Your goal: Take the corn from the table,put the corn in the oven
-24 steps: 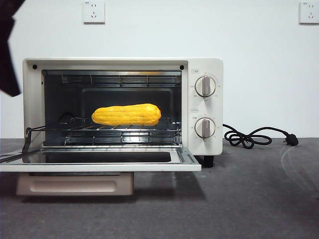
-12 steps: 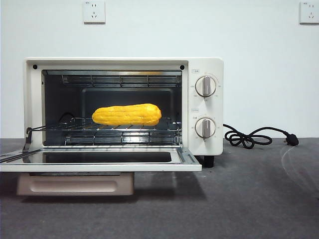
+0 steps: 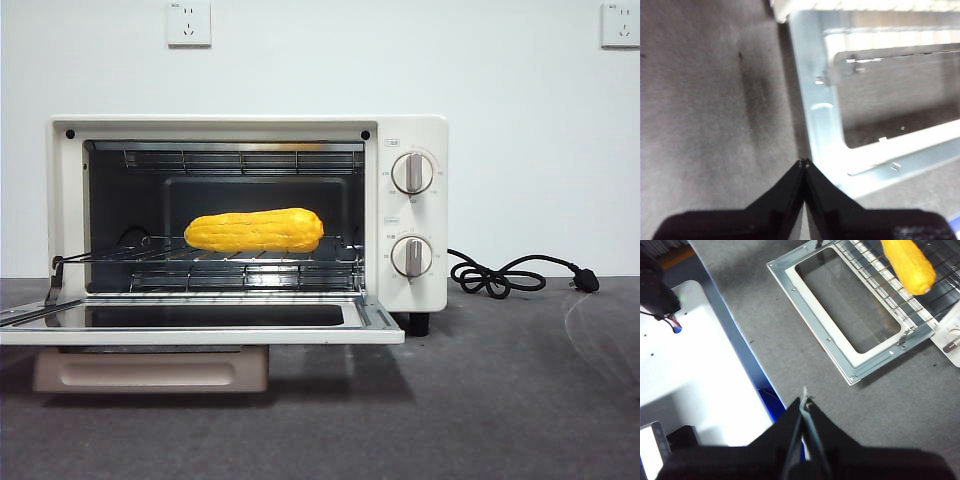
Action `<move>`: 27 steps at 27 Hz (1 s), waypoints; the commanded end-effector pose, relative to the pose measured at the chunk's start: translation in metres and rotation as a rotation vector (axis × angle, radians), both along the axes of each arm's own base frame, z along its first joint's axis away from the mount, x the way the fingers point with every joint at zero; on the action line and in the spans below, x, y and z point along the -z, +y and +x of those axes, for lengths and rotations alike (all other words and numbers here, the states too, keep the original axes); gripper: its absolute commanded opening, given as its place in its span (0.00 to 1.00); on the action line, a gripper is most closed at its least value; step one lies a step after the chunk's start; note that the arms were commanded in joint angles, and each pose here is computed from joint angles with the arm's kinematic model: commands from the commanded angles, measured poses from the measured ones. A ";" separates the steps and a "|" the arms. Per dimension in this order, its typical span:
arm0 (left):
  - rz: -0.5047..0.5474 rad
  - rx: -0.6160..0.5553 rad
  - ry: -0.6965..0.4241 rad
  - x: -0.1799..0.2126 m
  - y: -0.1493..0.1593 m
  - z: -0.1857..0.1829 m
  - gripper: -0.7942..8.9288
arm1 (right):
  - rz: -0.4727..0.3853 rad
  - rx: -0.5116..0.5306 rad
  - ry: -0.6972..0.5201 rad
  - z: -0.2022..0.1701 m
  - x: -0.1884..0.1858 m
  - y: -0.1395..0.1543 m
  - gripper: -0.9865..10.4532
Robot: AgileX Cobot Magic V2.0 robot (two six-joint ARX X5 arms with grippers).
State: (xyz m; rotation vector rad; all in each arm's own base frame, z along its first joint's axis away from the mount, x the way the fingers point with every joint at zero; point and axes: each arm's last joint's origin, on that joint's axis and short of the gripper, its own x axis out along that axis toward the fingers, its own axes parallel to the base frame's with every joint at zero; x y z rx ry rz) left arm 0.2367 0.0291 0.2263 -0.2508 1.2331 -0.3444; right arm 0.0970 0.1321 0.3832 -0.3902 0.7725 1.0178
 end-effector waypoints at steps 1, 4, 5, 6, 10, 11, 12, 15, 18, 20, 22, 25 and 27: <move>-0.012 -0.001 0.040 0.014 0.002 0.009 0.07 | 0.002 0.000 -0.008 0.002 -0.001 0.000 0.08; -0.015 -0.001 0.063 0.025 0.003 0.017 0.07 | -0.001 0.005 -0.013 0.003 -0.001 -0.001 0.08; -0.016 -0.001 0.064 0.028 0.004 0.020 0.07 | -0.001 0.004 -0.014 0.003 -0.001 -0.001 0.08; -0.016 -0.002 0.065 0.031 0.004 0.022 0.07 | 0.000 0.004 -0.016 0.003 -0.001 -0.001 0.08; -0.019 -0.017 0.061 0.039 0.006 0.029 0.07 | 0.004 0.002 -0.024 0.004 -0.001 0.000 0.08; -0.018 -0.017 0.057 0.041 0.006 0.031 0.07 | 0.003 -0.001 -0.026 0.005 -0.001 0.001 0.08; -0.018 -0.017 0.055 0.042 0.006 0.032 0.07 | 0.000 -0.004 -0.028 0.005 -0.001 0.001 0.08; -0.019 -0.017 0.059 0.046 0.006 0.034 0.07 | -0.008 0.005 -0.025 0.009 0.001 0.002 0.08; -0.023 -0.014 0.076 0.052 0.006 0.037 0.07 | -0.018 0.021 -0.018 0.013 0.003 0.003 0.08; -0.025 -0.009 0.093 0.055 0.005 0.037 0.07 | -0.024 0.029 -0.015 0.016 0.004 0.003 0.08; -0.039 -0.003 0.108 0.059 0.004 0.038 0.07 | -0.027 0.042 -0.015 0.019 0.004 0.002 0.08; -0.100 0.015 0.116 0.061 0.000 0.039 0.07 | -0.028 0.052 -0.013 0.021 0.005 0.002 0.08; -0.150 0.030 0.120 0.063 -0.002 0.039 0.07 | -0.026 0.050 -0.022 0.022 0.004 0.002 0.08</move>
